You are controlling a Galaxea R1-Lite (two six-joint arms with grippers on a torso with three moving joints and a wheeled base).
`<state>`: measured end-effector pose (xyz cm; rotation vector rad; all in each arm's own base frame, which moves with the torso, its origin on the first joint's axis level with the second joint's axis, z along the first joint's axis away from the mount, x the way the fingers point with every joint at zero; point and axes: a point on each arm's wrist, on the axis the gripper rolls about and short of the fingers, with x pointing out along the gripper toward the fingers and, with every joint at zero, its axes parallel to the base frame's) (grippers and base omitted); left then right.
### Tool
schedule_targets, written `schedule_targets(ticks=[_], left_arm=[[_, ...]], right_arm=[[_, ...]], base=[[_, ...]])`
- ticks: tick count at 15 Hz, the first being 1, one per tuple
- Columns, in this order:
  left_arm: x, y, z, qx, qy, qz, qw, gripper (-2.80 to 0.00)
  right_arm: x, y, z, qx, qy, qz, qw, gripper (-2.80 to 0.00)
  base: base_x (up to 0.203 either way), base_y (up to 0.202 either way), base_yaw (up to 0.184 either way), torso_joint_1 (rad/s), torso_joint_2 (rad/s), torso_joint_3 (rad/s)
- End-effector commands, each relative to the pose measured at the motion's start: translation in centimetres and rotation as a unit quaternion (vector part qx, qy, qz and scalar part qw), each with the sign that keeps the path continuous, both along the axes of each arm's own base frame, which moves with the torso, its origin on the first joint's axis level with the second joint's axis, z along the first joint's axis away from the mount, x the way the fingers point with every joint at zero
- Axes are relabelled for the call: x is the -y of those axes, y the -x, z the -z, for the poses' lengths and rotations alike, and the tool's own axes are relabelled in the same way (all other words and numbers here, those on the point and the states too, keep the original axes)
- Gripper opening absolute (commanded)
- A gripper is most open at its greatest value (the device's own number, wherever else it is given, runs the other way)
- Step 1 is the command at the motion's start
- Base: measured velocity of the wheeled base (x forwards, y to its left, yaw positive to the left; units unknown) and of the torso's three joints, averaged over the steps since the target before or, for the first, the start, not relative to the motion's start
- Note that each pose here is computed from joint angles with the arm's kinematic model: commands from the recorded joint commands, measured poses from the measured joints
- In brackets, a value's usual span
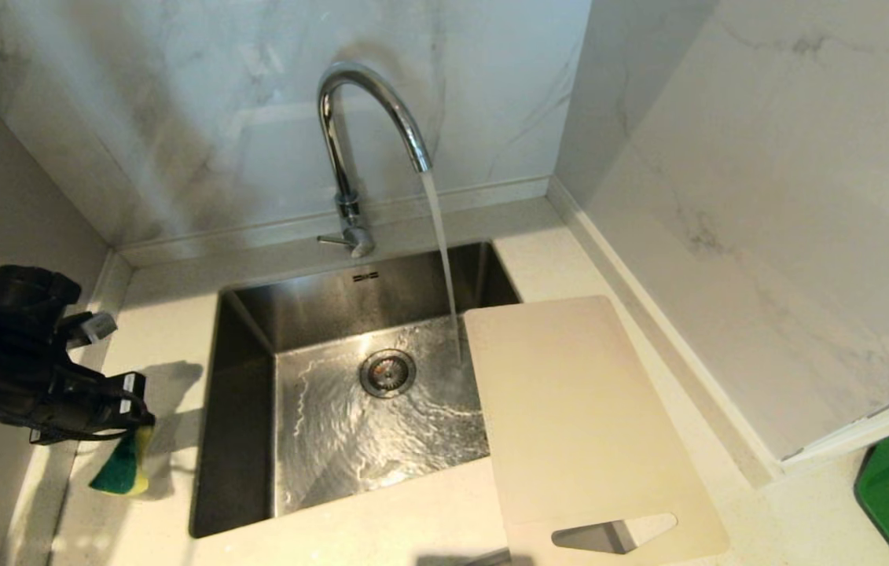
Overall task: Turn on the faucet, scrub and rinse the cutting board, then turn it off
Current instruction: Pick up the cleaning cloth, then pick up the cutting board
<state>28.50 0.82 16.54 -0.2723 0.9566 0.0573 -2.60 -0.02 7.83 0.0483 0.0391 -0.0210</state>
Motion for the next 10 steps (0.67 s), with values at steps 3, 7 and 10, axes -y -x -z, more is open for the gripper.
schedule_targets(ticks=[3, 7, 10], left_arm=[[0.4, 1.9, -4.2, 0.063, -0.004, 0.004, 0.998, -2.8], [0.5, 4.3, -6.2, 0.092, -0.006, 0.009, 0.9957, -2.8], [0.6, 6.3, -7.8, 0.126, -0.005, 0.008, 0.992, -2.8]], right_arm=[[0.0, 0.0, 0.0, 0.0, 0.0, 0.0, 1.0, -2.8], [0.0, 0.0, 0.0, 0.0, 0.0, 0.0, 1.0, -2.8], [0.0, 0.0, 0.0, 0.0, 0.0, 0.0, 1.0, -2.8]], base=[[0.0, 0.0, 0.0, 0.0, 0.0, 0.0], [0.0, 0.0, 0.0, 0.0, 0.0, 0.0], [0.0, 0.0, 0.0, 0.0, 0.0, 0.0]])
